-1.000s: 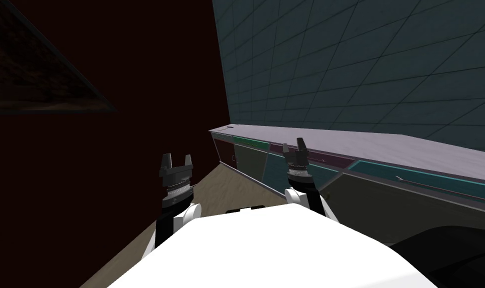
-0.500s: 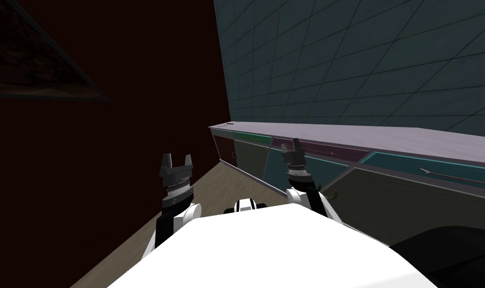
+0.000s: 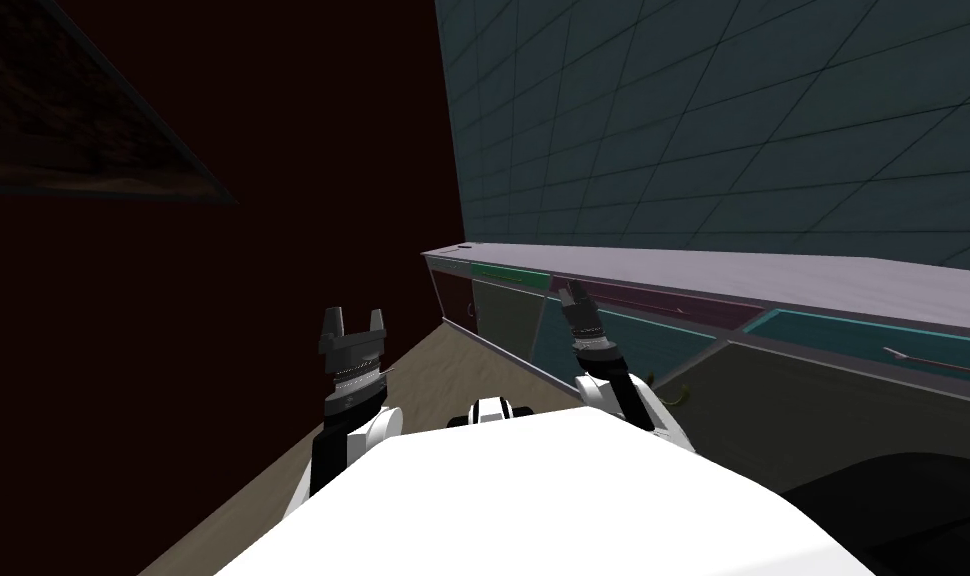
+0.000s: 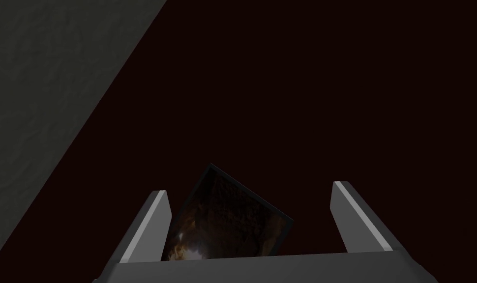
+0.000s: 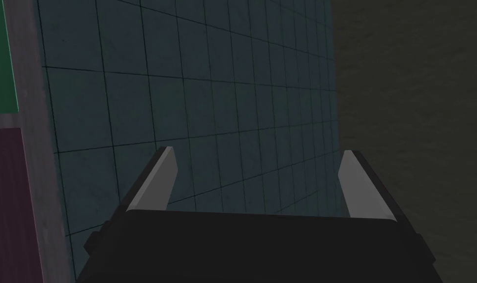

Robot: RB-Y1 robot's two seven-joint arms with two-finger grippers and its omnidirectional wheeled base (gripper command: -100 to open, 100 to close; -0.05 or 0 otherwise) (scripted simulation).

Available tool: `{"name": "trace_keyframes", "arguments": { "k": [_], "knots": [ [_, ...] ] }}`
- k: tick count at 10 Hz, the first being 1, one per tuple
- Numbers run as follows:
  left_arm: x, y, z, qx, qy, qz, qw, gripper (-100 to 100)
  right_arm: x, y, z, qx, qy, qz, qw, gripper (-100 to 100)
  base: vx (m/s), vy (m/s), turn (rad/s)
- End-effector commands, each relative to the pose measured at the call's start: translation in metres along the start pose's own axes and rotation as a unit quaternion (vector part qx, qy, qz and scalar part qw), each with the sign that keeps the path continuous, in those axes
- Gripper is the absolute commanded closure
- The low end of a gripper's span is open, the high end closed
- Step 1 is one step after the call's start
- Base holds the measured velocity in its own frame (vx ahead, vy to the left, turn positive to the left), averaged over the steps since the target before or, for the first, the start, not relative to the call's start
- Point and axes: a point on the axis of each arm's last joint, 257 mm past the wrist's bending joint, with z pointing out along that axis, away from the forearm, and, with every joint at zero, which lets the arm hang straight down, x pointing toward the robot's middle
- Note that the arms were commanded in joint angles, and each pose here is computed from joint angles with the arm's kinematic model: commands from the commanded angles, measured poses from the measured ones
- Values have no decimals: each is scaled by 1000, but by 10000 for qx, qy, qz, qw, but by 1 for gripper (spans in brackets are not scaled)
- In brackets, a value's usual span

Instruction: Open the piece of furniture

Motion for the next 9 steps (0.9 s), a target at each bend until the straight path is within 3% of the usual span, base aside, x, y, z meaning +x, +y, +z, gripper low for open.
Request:
{"name": "trace_keyframes", "arguments": {
  "k": [1, 6, 9],
  "knots": [
    [0, 0, 0, 0, 0, 0, 10000, 0, 6, -10, 1, 22, 215, -617, 9979, -100, 20, 23, 54],
    [0, 0, 0, 0, 0, 0, 10000, 0, 13, -22, 3, 19, 480, -1599, 9860, -100, 15, 23, 41],
    [0, 0, 0, 0, 0, 0, 10000, 0, 18, -37, 4, 4, 738, -2365, 9688, -100, 25, 27, 60]
  ]
}}
